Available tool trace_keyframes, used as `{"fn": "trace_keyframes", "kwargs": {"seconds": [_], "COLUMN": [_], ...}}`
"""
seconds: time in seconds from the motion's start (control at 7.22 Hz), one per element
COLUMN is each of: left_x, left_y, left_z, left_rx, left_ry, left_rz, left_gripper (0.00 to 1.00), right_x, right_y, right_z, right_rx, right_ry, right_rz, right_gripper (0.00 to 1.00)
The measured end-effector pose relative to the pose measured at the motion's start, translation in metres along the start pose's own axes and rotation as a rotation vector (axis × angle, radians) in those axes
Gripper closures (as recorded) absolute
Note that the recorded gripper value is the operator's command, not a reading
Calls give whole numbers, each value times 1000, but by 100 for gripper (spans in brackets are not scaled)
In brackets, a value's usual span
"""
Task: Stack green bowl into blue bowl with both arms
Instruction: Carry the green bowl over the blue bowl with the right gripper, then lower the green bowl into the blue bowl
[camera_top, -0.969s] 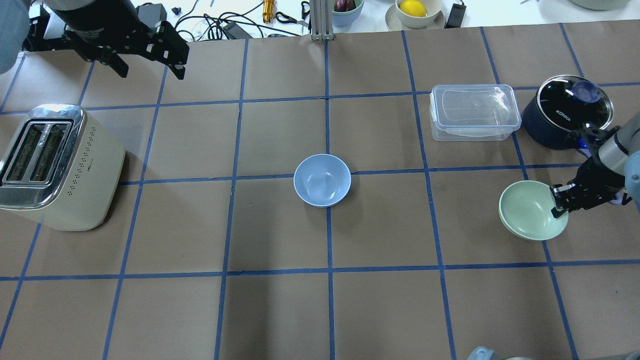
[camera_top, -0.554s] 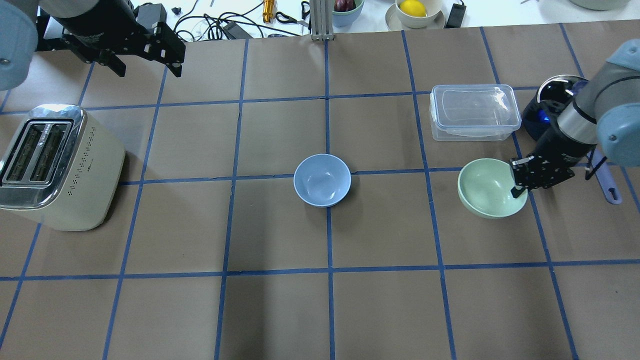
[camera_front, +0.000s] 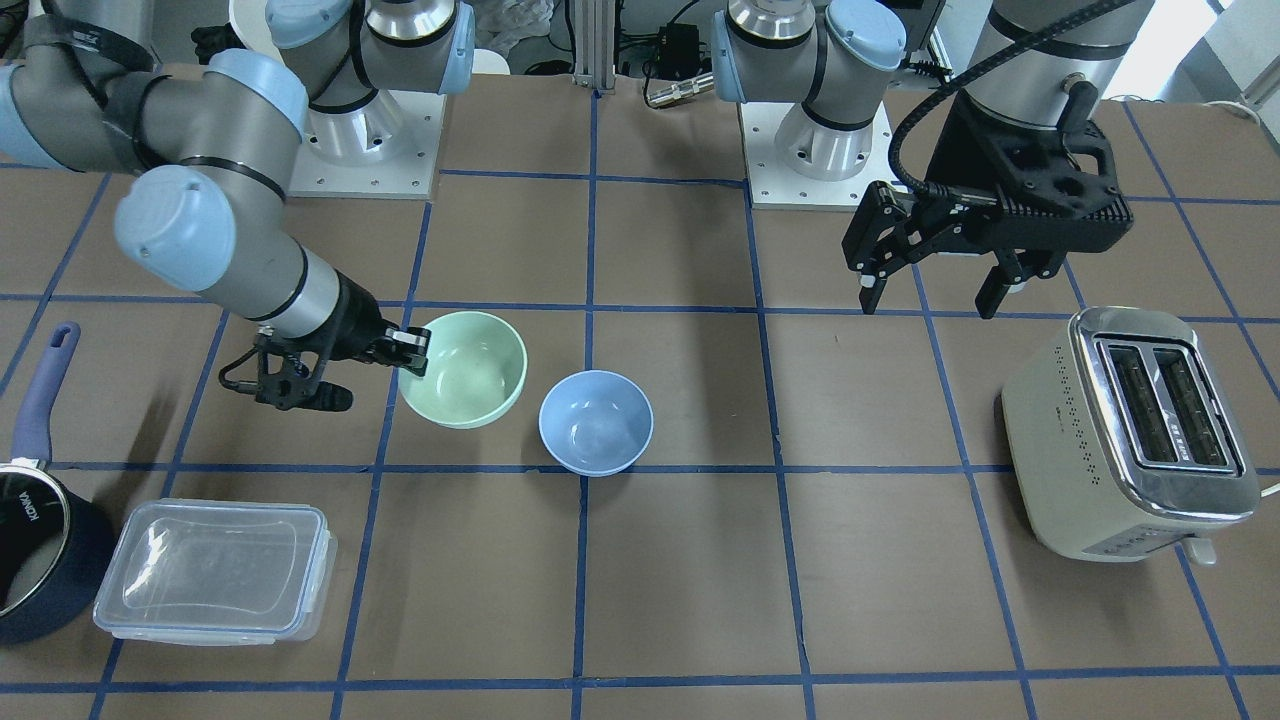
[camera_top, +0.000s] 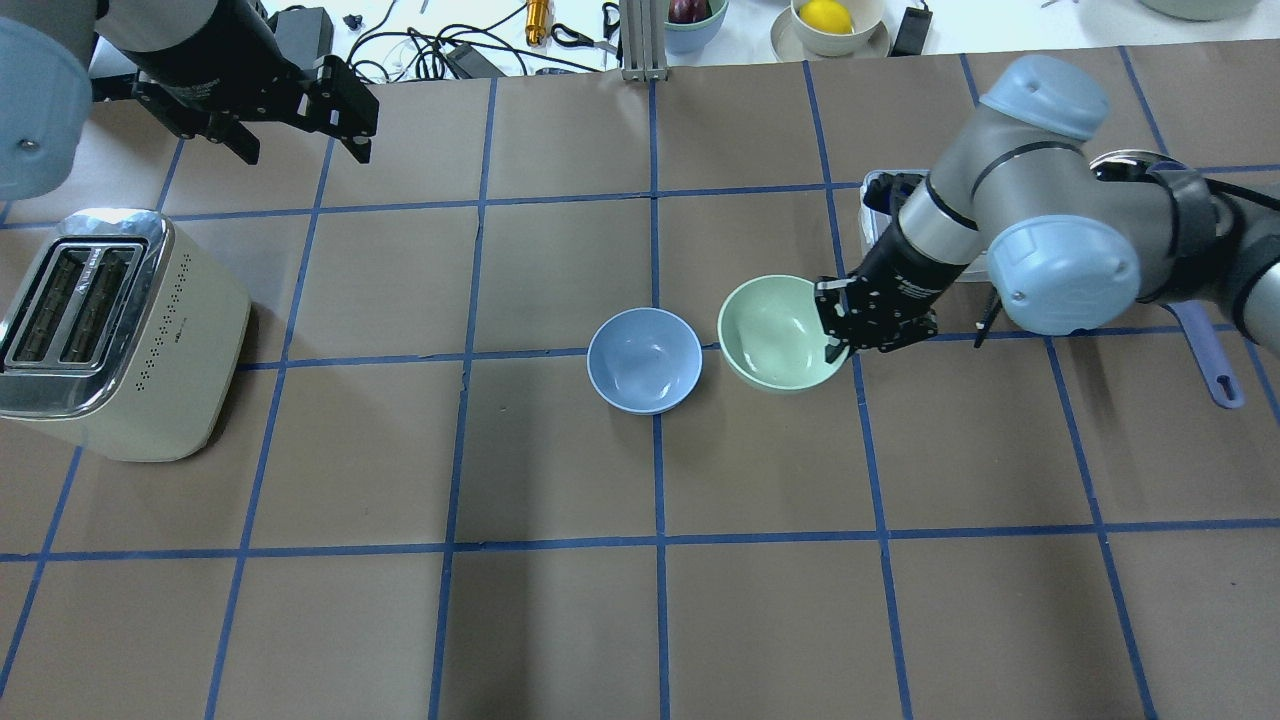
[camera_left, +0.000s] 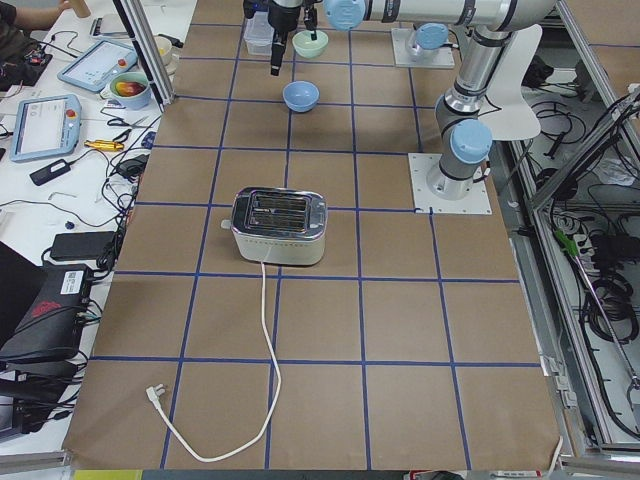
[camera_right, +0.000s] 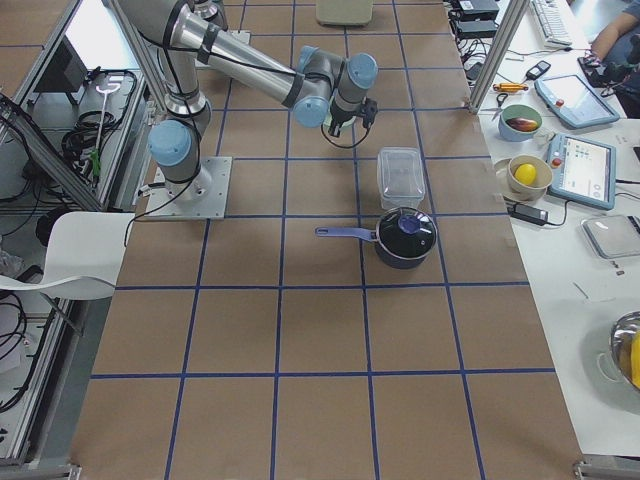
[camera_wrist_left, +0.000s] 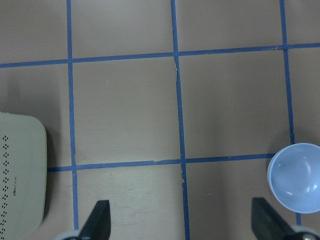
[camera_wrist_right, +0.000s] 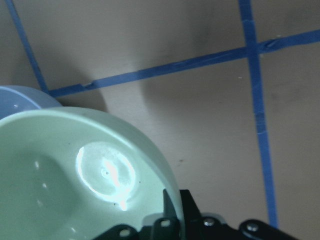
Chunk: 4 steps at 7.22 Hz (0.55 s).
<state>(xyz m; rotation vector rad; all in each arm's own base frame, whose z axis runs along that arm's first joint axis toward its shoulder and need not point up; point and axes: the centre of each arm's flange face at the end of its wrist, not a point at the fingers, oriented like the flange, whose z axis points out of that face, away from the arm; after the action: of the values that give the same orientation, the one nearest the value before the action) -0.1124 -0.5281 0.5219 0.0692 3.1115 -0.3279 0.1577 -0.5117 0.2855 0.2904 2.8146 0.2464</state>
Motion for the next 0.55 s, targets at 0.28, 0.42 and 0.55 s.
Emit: {"fn": "trace_keyframes", "kwargs": {"seconds": [0.28,0.42,0.55], "left_x": [0,0,1], "left_y": [0,0,1], "left_z": [1,1,1], "left_rx": [-1,-1,-2], "left_ry": [1,2,3], "left_rz": [-1,-1,-1], "left_gripper": [0,0,0], "right_x": [-66,-89,-100], "right_y": [8,10,10], "right_z": [19,40,61], "right_rx": [45,56,56], "right_ry": [-35,-37,-18], "right_rz": [-31,-43,-51], "right_gripper": [100,100,100]}}
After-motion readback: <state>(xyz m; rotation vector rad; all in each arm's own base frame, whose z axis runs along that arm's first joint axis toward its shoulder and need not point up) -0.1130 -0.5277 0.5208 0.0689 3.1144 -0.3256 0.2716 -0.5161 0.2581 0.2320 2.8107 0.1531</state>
